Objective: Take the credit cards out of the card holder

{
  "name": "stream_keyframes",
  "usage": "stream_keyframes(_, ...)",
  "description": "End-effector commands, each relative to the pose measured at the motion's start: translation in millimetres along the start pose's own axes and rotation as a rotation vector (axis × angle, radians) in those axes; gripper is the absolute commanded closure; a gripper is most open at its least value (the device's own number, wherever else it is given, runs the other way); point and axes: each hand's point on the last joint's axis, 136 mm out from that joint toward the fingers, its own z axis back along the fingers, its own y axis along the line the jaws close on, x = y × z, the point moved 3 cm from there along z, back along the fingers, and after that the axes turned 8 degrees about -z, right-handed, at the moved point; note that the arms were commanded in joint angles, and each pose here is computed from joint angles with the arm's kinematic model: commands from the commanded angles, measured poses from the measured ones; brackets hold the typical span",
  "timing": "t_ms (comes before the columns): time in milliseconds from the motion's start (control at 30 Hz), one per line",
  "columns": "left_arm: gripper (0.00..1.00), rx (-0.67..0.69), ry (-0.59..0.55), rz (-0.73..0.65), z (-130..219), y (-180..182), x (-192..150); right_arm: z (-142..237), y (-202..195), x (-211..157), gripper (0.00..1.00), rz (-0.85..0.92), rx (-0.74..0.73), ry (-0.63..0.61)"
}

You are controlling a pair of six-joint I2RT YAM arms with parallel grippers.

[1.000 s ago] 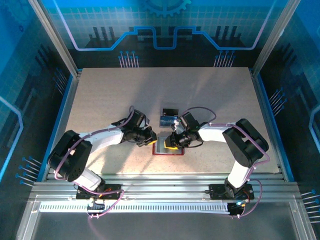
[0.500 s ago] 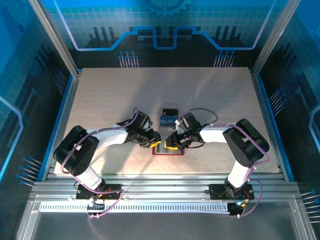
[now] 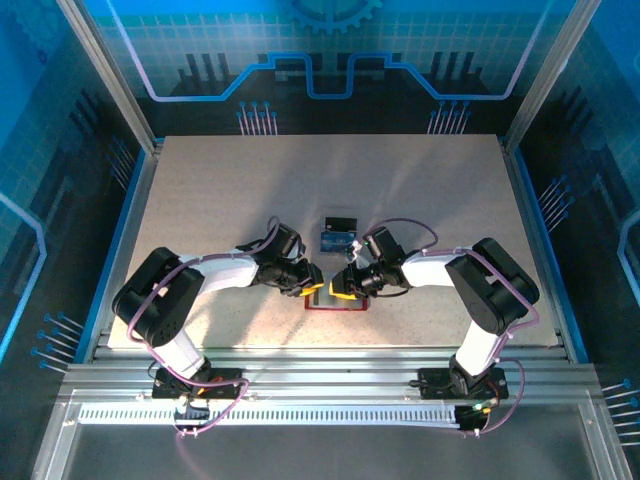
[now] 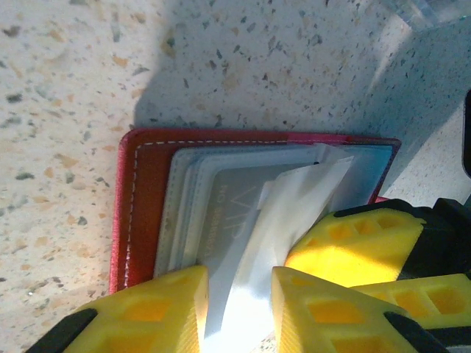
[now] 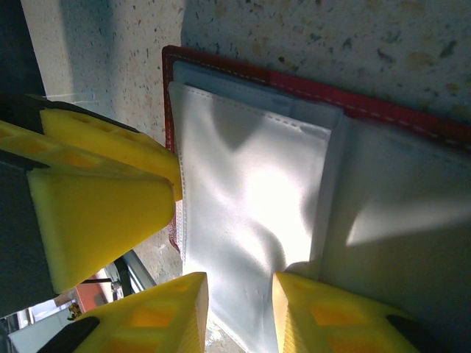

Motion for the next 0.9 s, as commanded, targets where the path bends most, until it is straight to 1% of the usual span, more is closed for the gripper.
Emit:
stream_keyframes(0, 0.71, -0.015, 0.042, 0.015, -6.8, 1.1, -9.0, -1.7, -20.0, -7.4, 0.7, -0.061, -0.055, 0.015)
stream_keyframes(133, 0.73, -0.026, 0.049, 0.005, -9.5, -3.3, -10.3, -1.8, -19.2, -7.1, 0.7, -0.062, -0.051, 0.015)
stream_keyframes(433, 0.8, -0.047, 0.046, 0.008, -9.6, -7.0, -10.8, 0.1, -14.2, -6.7, 0.7, -0.053, -0.034, 0.013)
stream_keyframes(633, 0.8, -0.044, 0.046, 0.004, -9.6, -8.4, -9.5, 10.9, 5.1, -3.8, 0.68, -0.026, 0.007, -0.015)
stream_keyframes(867, 0.79, -0.061, 0.041, -0.01, -7.1, -15.0, -6.8, 28.9, 18.5, -2.1, 0.67, 0.007, -0.036, -0.041)
